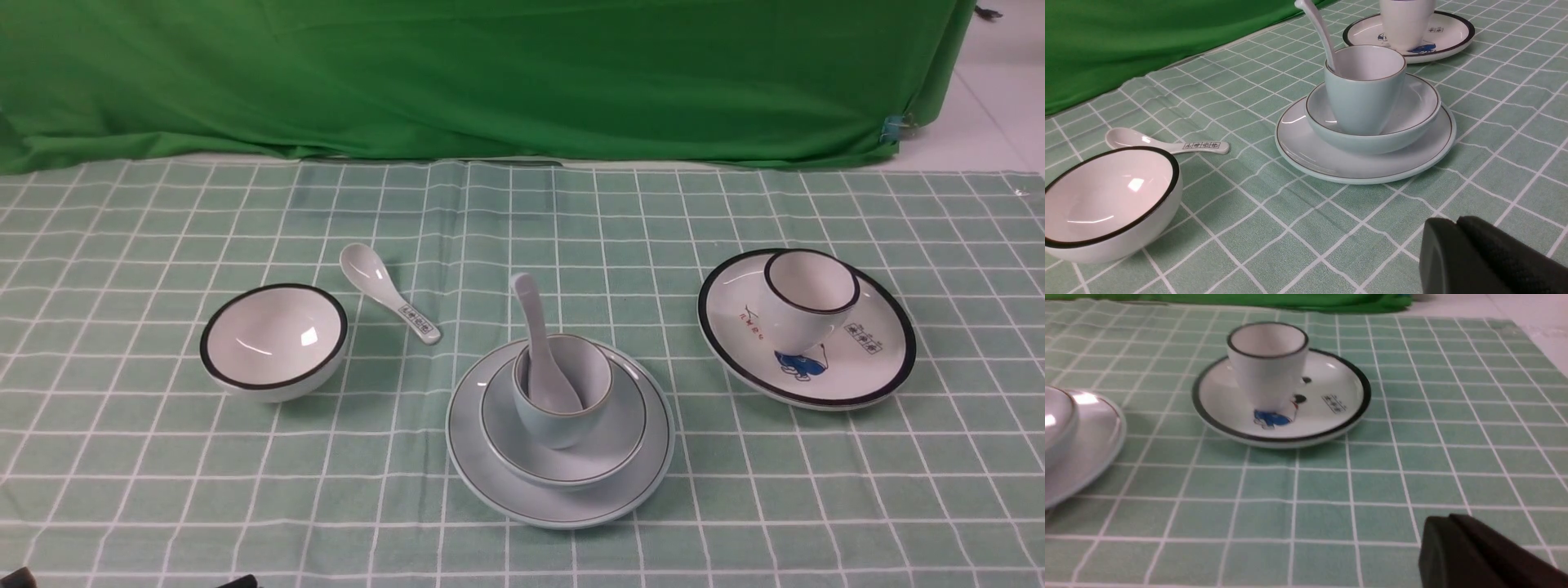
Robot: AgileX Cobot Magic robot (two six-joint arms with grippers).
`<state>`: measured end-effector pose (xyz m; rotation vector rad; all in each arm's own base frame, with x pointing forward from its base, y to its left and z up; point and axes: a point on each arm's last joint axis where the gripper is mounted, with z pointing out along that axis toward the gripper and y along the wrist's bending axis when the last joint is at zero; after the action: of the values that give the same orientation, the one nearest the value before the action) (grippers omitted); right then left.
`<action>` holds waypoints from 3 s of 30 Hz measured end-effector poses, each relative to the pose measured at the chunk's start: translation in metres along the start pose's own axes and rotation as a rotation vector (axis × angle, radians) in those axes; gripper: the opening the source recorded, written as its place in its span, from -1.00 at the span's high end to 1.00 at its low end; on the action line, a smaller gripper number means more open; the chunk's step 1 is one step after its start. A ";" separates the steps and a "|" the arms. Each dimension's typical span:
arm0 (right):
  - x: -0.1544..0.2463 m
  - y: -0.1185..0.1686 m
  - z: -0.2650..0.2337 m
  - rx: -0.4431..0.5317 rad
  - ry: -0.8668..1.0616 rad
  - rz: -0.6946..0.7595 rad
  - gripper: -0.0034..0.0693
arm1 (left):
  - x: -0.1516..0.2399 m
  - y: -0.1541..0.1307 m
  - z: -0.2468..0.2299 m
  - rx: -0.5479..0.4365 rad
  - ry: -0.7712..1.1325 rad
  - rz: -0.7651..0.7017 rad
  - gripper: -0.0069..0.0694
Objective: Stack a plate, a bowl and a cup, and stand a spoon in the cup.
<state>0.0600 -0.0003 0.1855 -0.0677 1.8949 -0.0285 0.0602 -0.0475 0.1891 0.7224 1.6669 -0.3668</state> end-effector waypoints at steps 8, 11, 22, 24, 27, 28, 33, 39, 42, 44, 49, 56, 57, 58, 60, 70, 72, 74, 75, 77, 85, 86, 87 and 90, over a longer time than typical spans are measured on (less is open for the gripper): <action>0.013 -0.002 -0.004 0.031 0.008 -0.051 0.86 | 0.000 0.000 0.000 0.000 -0.001 0.002 0.79; 0.013 -0.002 -0.004 0.031 0.008 -0.068 0.86 | 0.000 0.000 0.000 0.000 -0.001 0.002 0.79; 0.013 -0.002 -0.004 0.032 0.010 -0.071 0.84 | 0.000 0.000 0.000 0.000 -0.001 0.002 0.79; 0.013 -0.002 -0.004 0.032 0.010 -0.071 0.84 | 0.000 0.000 0.000 0.000 -0.001 0.002 0.79; 0.013 -0.002 -0.004 0.032 0.010 -0.071 0.82 | 0.000 0.000 0.000 0.000 -0.001 0.002 0.79; 0.013 -0.002 -0.004 0.032 0.010 -0.071 0.81 | 0.000 0.000 0.000 0.000 -0.001 0.002 0.79; 0.013 -0.002 -0.004 0.032 0.010 -0.071 0.77 | 0.000 0.000 0.000 0.000 -0.001 0.002 0.78; 0.013 -0.002 -0.004 0.032 0.010 -0.071 0.73 | -0.002 0.002 0.000 -0.019 -0.019 0.034 0.77; 0.013 -0.002 -0.004 0.032 0.010 -0.071 0.72 | -0.009 0.013 -0.003 -0.157 -0.106 0.008 0.77; 0.013 -0.002 -0.004 0.032 0.010 -0.071 0.70 | -0.013 0.022 -0.008 -0.276 -0.170 -0.060 0.77; 0.013 -0.002 -0.004 0.032 0.010 -0.071 0.65 | -0.010 0.033 -0.026 -0.529 -0.228 -0.215 0.77; 0.014 -0.002 -0.004 0.032 0.010 -0.071 0.59 | 0.015 0.028 -0.028 -0.596 -0.015 -0.373 0.77; 0.014 -0.002 -0.004 0.032 0.010 -0.071 0.58 | 0.015 0.028 -0.028 -0.598 -0.018 -0.377 0.77; 0.014 -0.002 -0.004 0.032 0.010 -0.071 0.58 | 0.014 0.028 -0.028 -0.598 -0.019 -0.377 0.77; 0.014 -0.002 -0.004 0.032 0.010 -0.071 0.57 | 0.014 0.028 -0.028 -0.600 -0.024 -0.376 0.77; 0.014 -0.002 -0.004 0.032 0.010 -0.071 0.52 | 0.014 0.028 -0.029 -0.602 -0.029 -0.374 0.77; 0.014 -0.002 -0.004 0.032 0.010 -0.071 0.51 | 0.014 0.028 -0.029 -0.603 -0.029 -0.374 0.77; 0.014 -0.002 -0.004 0.032 0.010 -0.071 0.51 | 0.013 0.028 -0.029 -0.603 -0.030 -0.374 0.77; 0.014 -0.002 -0.004 0.032 0.010 -0.071 0.51 | 0.013 0.028 -0.029 -0.603 -0.030 -0.374 0.77; 0.014 -0.002 -0.004 0.032 0.010 -0.071 0.50 | 0.013 0.028 -0.029 -0.603 -0.030 -0.374 0.77; 0.014 -0.002 -0.004 0.032 0.010 -0.071 0.46 | 0.013 0.028 -0.029 -0.604 -0.032 -0.375 0.77; 0.014 -0.002 -0.004 0.032 0.010 -0.071 0.46 | 0.013 0.028 -0.029 -0.604 -0.032 -0.375 0.77; 0.014 -0.002 -0.004 0.032 0.010 -0.071 0.46 | 0.013 0.028 -0.029 -0.604 -0.032 -0.375 0.77; 0.014 -0.002 -0.004 0.032 0.010 -0.071 0.44 | 0.013 0.028 -0.029 -0.604 -0.032 -0.375 0.77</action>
<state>0.0518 -0.0031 0.1742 -0.1135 1.9010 -0.1074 0.0552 -0.0055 0.1869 -0.0448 1.7558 -0.1160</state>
